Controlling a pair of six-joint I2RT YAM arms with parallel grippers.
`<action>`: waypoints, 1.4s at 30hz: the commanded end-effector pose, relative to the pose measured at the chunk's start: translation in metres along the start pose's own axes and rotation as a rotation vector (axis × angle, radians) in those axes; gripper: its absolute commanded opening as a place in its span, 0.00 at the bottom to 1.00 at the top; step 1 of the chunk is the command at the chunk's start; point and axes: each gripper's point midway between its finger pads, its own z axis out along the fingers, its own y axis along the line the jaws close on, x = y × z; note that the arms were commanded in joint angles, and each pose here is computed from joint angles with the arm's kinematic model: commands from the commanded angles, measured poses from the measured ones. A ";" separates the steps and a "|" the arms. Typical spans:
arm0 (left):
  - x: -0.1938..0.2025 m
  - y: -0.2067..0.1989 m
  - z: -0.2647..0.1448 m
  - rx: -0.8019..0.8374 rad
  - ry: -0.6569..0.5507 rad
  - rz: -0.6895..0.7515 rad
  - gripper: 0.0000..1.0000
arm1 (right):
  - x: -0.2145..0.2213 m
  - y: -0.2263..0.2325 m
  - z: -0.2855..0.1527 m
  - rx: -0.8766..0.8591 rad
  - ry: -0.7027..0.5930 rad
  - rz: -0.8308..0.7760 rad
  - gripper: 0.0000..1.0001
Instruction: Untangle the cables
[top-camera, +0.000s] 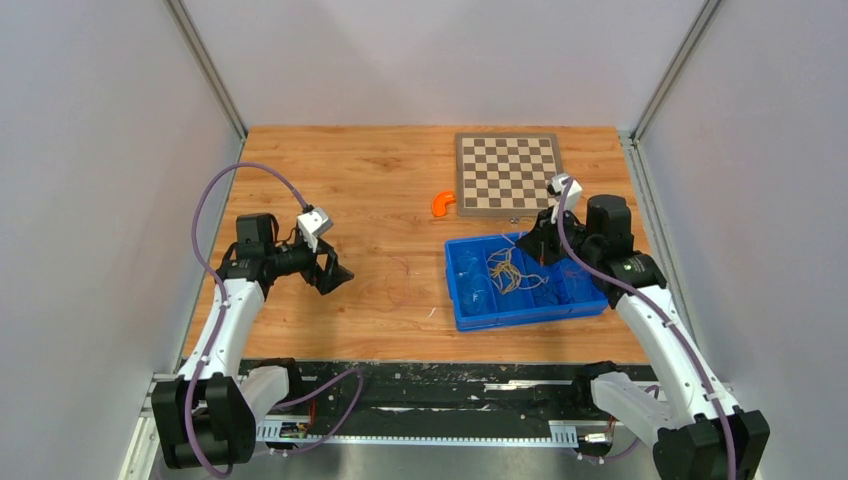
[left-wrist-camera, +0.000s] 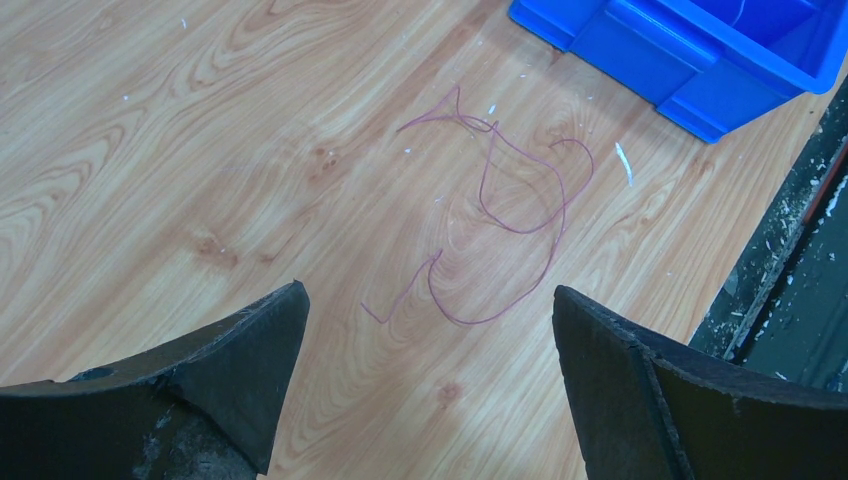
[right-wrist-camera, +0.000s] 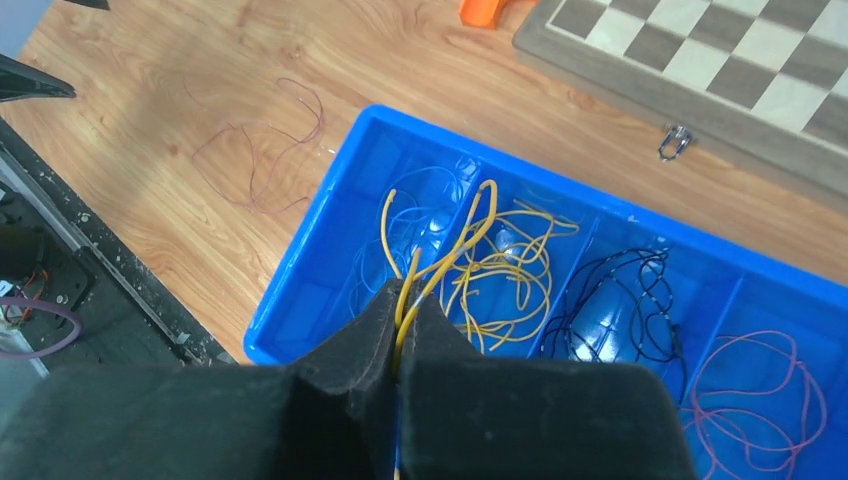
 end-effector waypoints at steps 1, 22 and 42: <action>-0.016 0.003 -0.003 -0.003 -0.038 0.025 1.00 | -0.009 -0.007 0.013 0.022 -0.043 0.058 0.00; -0.017 0.010 0.001 -0.004 -0.033 0.016 1.00 | -0.030 0.000 0.043 0.031 -0.077 0.239 0.00; -0.016 0.010 0.000 -0.012 -0.025 0.025 1.00 | 0.108 -0.054 0.100 0.347 0.249 0.310 0.00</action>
